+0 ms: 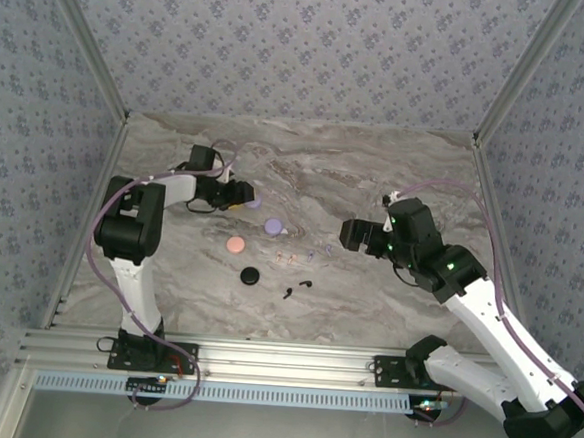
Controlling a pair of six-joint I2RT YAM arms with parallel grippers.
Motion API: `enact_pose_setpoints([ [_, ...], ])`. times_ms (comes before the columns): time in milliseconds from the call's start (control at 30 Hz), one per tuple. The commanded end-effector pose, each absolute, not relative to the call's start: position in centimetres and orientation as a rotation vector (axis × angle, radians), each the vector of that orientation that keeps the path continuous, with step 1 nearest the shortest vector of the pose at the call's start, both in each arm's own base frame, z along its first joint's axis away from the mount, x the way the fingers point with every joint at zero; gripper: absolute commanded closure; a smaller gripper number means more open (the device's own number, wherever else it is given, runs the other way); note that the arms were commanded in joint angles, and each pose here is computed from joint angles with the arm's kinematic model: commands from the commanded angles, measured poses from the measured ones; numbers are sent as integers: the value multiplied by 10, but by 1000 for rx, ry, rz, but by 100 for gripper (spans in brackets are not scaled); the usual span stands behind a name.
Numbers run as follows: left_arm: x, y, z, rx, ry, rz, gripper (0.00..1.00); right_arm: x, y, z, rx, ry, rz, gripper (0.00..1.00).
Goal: Insert the wireless bluetooth earbuds into the charging case
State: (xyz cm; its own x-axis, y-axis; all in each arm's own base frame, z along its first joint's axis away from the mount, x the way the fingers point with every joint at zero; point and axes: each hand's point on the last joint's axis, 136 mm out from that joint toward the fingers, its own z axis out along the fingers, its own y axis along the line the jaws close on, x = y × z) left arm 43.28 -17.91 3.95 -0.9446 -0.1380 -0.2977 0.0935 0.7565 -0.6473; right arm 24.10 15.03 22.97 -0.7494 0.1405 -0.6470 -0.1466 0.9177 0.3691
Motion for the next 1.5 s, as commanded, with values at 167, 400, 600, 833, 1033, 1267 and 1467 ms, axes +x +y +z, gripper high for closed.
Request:
enact_pose_setpoints([
  [167,442,-168,105,-31,2426,-939,47,237,150,218,-122,2463,420,0],
  [400,416,-151,170,-58,2217,-882,41,264,185,199,-358,2539,270,0],
  [600,384,-130,195,-102,2126,-796,34,299,238,176,-658,2555,142,0],
  [833,350,-101,190,-162,2109,-653,12,318,304,134,-1000,2551,107,0],
  [1033,328,-88,185,-219,2122,-634,8,327,339,103,-1147,2556,128,5],
  [1267,310,-79,190,-236,2112,-601,6,340,358,75,-1191,2588,129,14],
  [1467,300,-76,195,-237,2101,-590,5,349,366,51,-1216,2622,116,15],
])
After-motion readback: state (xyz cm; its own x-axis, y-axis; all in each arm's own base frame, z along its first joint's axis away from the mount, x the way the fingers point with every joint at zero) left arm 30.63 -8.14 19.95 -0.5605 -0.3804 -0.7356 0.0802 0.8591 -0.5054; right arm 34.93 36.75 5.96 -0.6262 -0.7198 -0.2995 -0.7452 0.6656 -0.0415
